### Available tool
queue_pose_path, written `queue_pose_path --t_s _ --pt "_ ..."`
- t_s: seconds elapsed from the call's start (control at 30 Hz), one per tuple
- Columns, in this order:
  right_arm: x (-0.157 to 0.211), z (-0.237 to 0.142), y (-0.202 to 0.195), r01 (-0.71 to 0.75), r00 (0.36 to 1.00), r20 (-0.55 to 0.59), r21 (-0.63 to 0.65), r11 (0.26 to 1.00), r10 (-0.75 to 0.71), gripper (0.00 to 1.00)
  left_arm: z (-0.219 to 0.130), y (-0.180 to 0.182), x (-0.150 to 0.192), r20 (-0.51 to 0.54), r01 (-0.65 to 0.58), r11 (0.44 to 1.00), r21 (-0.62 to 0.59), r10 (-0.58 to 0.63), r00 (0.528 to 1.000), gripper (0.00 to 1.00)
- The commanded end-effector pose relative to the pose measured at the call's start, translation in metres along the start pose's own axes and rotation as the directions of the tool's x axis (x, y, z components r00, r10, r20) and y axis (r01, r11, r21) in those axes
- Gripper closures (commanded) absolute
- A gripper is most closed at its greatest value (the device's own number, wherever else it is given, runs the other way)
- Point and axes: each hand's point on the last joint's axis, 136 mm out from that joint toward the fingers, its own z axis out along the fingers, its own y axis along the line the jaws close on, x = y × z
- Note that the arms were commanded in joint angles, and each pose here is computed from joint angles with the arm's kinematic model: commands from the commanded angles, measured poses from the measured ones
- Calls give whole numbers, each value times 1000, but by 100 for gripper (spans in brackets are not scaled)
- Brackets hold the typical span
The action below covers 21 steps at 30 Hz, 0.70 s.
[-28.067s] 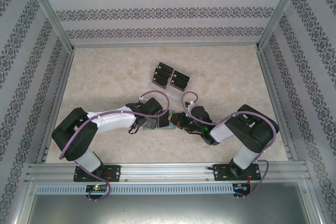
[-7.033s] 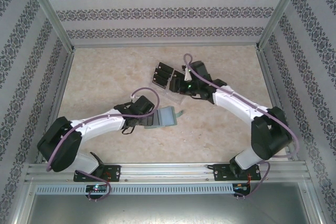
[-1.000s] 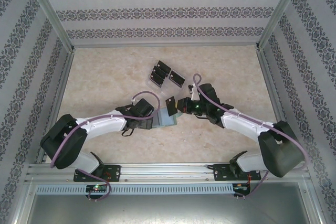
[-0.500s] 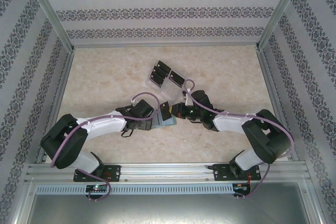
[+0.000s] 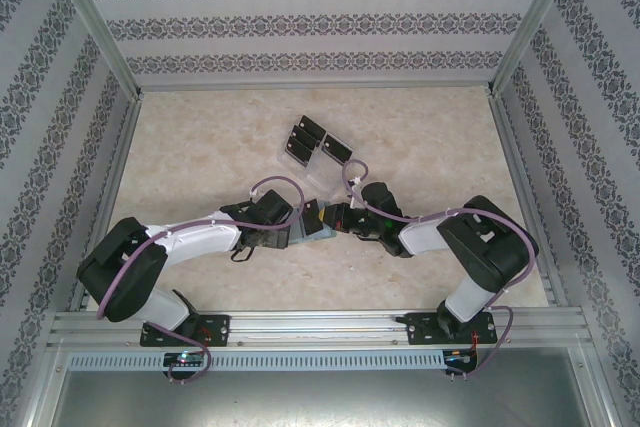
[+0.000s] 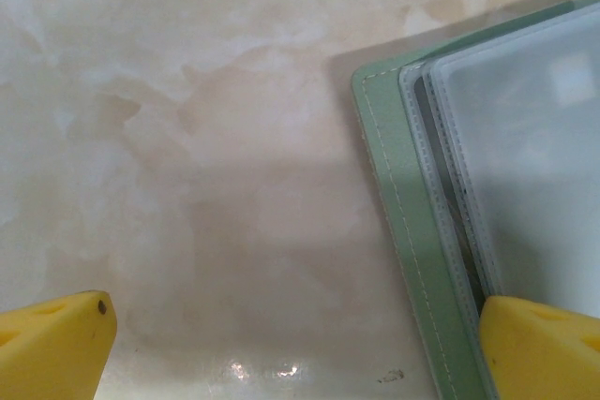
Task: Put the credit cards into the card holder
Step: Insert the credit card into the card slot.
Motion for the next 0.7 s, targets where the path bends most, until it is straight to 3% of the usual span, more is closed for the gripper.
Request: queue_pose_path --t_s 0.0,0.67 --pt "-1 3 8 11 1000 20 -43 999 -10 100 3 15 12 -34 -11 999 -51 10 999 0" --pt "10 11 -12 -46 999 19 -34 998 47 100 2 14 11 -30 -10 999 -49 8 1000 0"
